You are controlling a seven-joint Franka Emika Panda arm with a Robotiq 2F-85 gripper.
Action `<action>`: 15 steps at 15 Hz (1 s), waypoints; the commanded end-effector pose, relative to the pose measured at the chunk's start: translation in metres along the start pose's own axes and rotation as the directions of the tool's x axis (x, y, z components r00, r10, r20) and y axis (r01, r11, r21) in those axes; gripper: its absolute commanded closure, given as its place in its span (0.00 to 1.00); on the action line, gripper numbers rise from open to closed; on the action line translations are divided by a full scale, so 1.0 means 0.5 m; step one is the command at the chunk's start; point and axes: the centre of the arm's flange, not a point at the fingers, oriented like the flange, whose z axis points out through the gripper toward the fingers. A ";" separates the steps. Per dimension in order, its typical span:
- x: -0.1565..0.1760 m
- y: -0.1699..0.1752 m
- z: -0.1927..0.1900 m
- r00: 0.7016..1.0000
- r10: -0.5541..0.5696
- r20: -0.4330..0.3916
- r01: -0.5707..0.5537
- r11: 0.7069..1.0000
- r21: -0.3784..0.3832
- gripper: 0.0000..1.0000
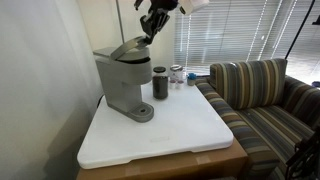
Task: Open the coffee machine chamber
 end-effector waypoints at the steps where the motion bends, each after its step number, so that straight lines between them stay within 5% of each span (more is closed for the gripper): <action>1: 0.023 0.035 -0.003 0.998 -0.020 -0.053 0.019 1.000 -0.011 1.00; 15: 0.094 0.075 -0.012 0.995 -0.077 -0.067 0.078 0.997 0.014 1.00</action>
